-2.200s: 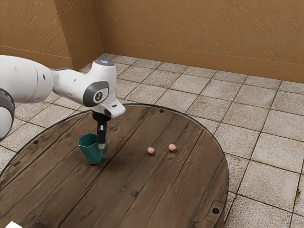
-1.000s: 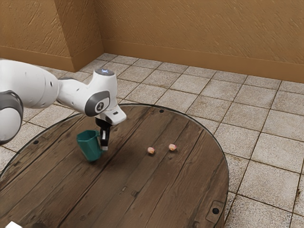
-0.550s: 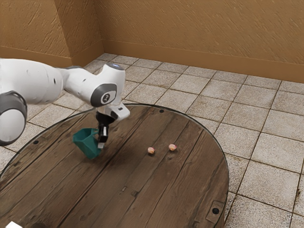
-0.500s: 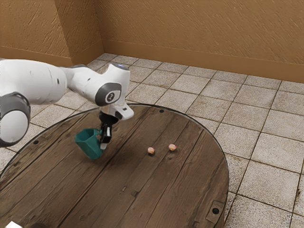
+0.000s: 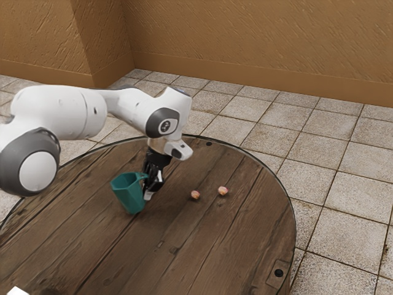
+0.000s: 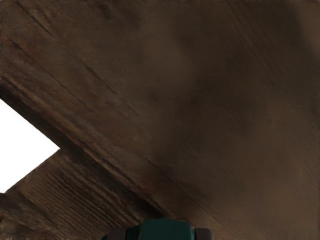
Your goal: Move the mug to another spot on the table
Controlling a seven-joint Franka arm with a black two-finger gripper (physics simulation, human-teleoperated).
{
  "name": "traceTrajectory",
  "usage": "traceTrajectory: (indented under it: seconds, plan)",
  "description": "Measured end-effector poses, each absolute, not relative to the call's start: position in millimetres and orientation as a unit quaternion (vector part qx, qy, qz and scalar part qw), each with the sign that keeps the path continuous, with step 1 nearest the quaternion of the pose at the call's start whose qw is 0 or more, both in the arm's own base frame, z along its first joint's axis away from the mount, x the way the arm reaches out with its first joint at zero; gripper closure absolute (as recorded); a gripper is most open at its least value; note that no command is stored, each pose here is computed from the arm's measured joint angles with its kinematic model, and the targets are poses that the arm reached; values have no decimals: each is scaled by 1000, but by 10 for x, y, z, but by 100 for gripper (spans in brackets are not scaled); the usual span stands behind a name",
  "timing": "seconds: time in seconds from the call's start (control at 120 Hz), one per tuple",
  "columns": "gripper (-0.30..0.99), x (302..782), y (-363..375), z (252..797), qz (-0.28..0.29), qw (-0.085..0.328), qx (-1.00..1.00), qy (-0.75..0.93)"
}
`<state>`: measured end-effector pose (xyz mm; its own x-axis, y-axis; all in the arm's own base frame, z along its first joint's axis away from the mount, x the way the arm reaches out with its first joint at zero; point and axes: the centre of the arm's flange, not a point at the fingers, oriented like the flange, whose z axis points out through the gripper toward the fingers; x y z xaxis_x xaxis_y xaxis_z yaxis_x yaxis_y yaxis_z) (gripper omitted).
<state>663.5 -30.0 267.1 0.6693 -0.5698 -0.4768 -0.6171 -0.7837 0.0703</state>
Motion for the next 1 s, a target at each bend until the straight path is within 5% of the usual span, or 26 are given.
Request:
traceTrajectory:
  seconds: [0.533,1.0]
  plan:
    - [72,6689,-186,2388,259,58,-926,267]
    - [21,6761,-260,2514,239,64,-938,243]
